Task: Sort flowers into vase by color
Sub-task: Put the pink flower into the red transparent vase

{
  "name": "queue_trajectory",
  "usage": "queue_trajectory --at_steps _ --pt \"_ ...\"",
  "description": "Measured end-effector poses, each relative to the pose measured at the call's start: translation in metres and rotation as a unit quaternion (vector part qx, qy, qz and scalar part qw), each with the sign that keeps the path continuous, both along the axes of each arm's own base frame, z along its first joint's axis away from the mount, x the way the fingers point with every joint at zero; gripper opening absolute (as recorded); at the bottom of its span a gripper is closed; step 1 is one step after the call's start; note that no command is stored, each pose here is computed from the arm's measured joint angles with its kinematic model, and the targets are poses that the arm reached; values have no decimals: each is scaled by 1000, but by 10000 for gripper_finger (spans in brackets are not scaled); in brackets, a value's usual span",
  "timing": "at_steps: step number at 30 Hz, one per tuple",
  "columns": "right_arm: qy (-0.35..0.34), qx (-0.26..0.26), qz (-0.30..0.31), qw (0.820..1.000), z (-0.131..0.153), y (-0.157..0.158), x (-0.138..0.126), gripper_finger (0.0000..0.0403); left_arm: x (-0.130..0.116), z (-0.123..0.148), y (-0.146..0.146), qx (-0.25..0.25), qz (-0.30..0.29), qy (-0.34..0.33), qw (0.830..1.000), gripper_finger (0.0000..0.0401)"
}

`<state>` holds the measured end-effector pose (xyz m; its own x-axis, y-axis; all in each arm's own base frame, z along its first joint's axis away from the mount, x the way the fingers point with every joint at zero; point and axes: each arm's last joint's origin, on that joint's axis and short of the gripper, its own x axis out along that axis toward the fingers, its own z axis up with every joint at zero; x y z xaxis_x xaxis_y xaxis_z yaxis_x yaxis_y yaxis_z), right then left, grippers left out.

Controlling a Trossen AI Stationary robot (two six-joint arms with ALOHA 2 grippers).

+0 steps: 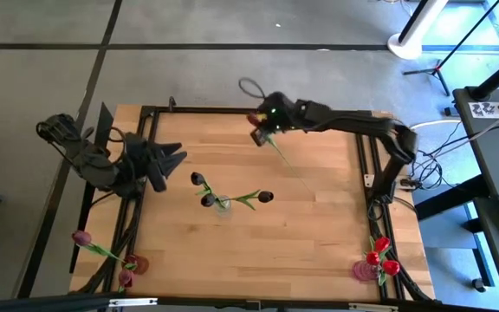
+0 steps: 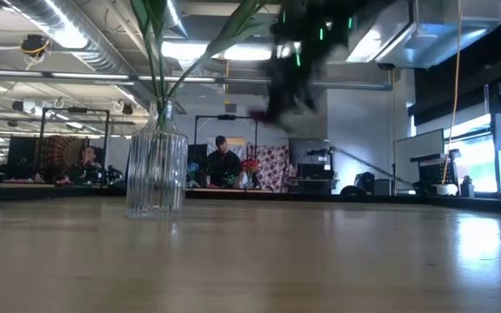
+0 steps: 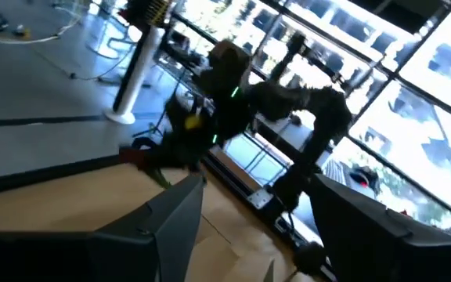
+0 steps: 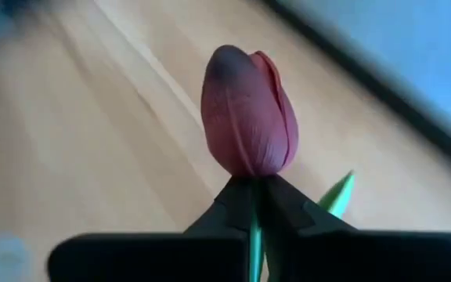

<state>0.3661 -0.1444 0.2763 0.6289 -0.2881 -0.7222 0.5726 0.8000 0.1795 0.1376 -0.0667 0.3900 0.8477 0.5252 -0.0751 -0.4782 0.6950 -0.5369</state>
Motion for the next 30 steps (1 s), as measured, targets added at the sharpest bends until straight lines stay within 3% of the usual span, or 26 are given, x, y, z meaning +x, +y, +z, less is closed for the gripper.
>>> queue_trajectory --at_steps 6,9,12,15,21,25,30 --pt "-190 -87 37 977 126 54 2 9 5 14 -4 32 -73 -20 997 231" --pt "-269 -119 77 953 164 87 7 6 8 24 -4 60 -117 -48 990 231" --pt "-357 -136 114 917 194 120 7 9 12 33 2 89 -131 -79 984 232" --pt "-401 -136 149 893 203 147 8 5 17 38 8 111 -153 -102 977 232" --pt "-412 -125 177 885 204 172 8 8 40 37 23 142 -170 -115 968 232" --pt "-410 -141 178 883 204 172 8 7 62 44 34 175 -187 -104 961 232" --pt "-422 -191 190 865 210 166 8 8 86 49 45 216 -201 -81 952 232"
